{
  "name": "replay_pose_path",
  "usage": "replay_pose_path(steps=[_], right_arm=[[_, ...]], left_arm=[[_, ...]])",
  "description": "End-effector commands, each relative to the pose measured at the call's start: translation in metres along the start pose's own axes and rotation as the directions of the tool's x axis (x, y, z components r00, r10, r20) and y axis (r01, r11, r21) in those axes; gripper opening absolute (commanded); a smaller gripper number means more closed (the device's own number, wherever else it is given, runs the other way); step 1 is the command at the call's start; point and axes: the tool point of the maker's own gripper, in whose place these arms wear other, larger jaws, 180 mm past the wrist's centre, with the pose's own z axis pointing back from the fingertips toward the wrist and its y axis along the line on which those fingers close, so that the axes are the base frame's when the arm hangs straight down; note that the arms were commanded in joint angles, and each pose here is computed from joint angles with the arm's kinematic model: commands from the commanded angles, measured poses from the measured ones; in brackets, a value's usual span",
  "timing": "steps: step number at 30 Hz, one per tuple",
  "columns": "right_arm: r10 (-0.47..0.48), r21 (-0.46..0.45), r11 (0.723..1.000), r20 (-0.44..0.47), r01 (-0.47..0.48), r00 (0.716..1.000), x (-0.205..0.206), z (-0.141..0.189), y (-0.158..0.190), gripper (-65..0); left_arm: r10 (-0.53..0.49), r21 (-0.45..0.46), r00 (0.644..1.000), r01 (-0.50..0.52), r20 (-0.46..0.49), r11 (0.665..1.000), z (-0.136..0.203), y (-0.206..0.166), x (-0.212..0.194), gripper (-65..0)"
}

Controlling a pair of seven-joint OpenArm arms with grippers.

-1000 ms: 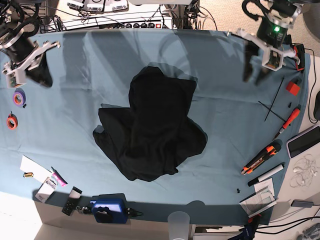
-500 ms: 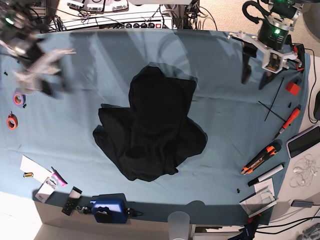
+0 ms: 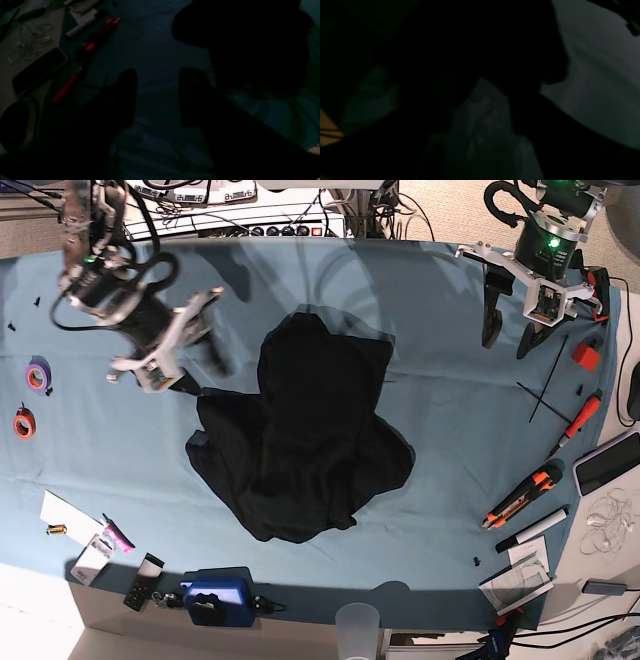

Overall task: Layout the t-shirt on the table in an organized manner, then fold the t-shirt properly
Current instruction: 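Move the right gripper over the crumpled black t-shirt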

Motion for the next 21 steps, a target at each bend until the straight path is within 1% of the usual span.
replay_pose_path(steps=[1,4,7,11,14,18,21], right_arm=[[0.031,-0.003,1.0,0.036,-0.031,0.999,0.01,0.002,-0.001,-28.9],[0.071,-0.011,0.997,0.017,-0.071,0.997,0.006,-0.002,0.003,-28.9],[0.118,0.0,0.993,-0.032,-0.118,0.992,-0.003,-0.007,0.01,-28.9],[0.175,0.038,0.984,-0.052,-0.173,0.983,-0.008,-0.015,0.027,-28.9],[0.255,0.05,0.966,-0.061,-0.252,0.965,-0.005,-0.024,0.036,-28.9],[0.353,0.012,0.936,-0.045,-0.353,0.934,0.009,-0.037,0.038,-28.9],[0.398,-0.001,0.917,-0.061,-0.399,0.915,0.014,-0.044,0.04,-28.9]], left_arm=[[-0.004,-0.002,0.999,0.004,0.033,1.0,0.002,0.0,0.009,-36.4],[-0.003,-0.002,0.999,0.003,0.033,1.0,0.002,0.0,0.009,-36.4],[-0.003,-0.001,0.999,0.003,0.036,1.0,0.002,0.0,0.009,-36.3],[-0.004,-0.002,0.999,0.004,0.036,1.0,0.002,0.0,0.01,-36.4],[-0.004,-0.002,0.999,0.004,0.037,1.0,0.002,0.0,0.01,-36.4],[-0.003,-0.001,0.999,0.003,0.036,1.0,0.002,0.0,0.01,-36.4],[-0.003,-0.001,0.999,0.003,0.036,1.0,0.002,0.0,0.01,-36.4]])
